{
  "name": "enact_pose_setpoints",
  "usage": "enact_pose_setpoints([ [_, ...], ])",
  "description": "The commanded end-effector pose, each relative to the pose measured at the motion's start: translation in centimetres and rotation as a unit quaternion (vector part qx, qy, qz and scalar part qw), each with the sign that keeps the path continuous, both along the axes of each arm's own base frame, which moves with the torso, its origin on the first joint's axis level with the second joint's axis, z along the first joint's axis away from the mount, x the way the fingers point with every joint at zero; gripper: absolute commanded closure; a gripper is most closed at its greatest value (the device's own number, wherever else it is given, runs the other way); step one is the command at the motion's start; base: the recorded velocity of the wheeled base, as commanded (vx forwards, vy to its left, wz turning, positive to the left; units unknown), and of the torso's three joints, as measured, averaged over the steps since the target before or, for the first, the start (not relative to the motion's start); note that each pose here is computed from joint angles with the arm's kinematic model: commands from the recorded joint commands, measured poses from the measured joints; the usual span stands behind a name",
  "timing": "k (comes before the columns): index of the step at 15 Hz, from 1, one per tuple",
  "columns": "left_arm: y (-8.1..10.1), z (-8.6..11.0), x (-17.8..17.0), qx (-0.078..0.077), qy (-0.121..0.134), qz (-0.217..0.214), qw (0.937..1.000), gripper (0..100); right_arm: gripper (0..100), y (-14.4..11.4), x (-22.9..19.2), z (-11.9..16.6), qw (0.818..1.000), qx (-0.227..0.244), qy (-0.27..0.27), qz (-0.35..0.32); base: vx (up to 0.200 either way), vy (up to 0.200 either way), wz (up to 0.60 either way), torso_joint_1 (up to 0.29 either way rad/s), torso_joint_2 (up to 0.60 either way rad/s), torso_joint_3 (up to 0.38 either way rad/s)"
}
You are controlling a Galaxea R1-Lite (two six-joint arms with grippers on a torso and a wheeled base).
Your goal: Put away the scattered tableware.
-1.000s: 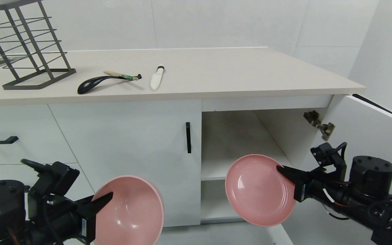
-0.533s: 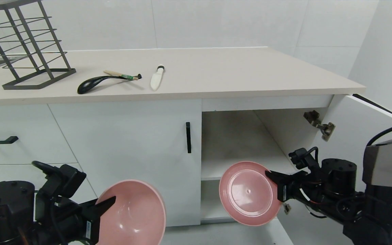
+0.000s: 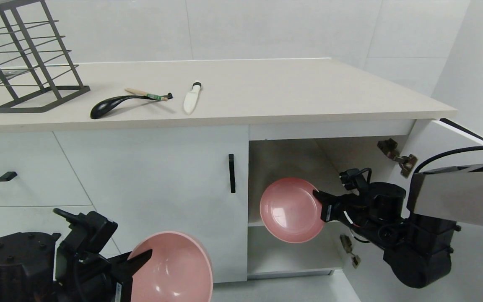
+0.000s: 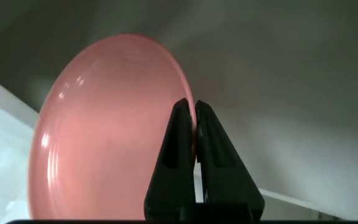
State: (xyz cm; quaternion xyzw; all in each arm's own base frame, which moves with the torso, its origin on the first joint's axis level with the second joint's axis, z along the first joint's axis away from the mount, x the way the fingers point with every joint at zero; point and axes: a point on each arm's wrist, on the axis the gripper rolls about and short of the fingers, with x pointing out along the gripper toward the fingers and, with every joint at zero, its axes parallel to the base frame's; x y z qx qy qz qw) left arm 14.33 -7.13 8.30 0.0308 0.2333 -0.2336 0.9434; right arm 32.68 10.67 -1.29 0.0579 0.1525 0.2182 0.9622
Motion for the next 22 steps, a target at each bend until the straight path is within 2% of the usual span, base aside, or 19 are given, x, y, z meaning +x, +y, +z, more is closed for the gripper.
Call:
enact_pose_setpoints([
  [1,-0.1,-0.1,-0.1,0.001,0.003,-0.003,1.0000,100,100,-0.1,0.4,-0.6,1.000,-0.001,0.003,-0.003,0.000,0.000,0.00,0.000,0.00,0.000],
  [4,0.0,0.0,-0.1,-0.001,-0.001,-0.003,1.0000,100,100,0.1,1.0,-0.8,1.000,0.005,-0.001,-0.004,0.067,0.000,0.00,-0.001,0.00,0.001],
  [6,-0.2,0.1,-0.2,-0.002,-0.004,-0.007,1.0000,100,100,0.8,2.6,-0.8,0.999,0.032,-0.018,-0.020,0.100,0.000,0.00,0.004,0.00,0.001],
  [10,-0.2,0.2,-0.3,-0.003,-0.006,-0.009,0.9999,100,100,0.7,3.4,-2.0,0.998,0.040,-0.011,-0.045,0.000,0.000,0.00,0.000,0.00,0.000],
  [17,-0.1,1.1,-0.8,-0.016,-0.032,-0.014,0.9993,100,100,0.4,3.7,-2.6,0.996,0.066,0.005,-0.058,0.057,0.000,0.00,0.000,0.00,0.001],
  [20,-0.1,1.1,-0.8,-0.018,-0.033,-0.014,0.9992,100,100,0.4,3.9,-3.0,0.996,0.066,0.007,-0.059,0.000,0.000,0.00,0.000,0.00,0.000],
  [22,-0.1,1.2,-0.8,-0.019,-0.035,-0.013,0.9991,100,100,0.0,4.7,-3.7,0.994,0.081,0.009,-0.071,0.000,0.000,0.00,0.000,0.00,0.000],
])
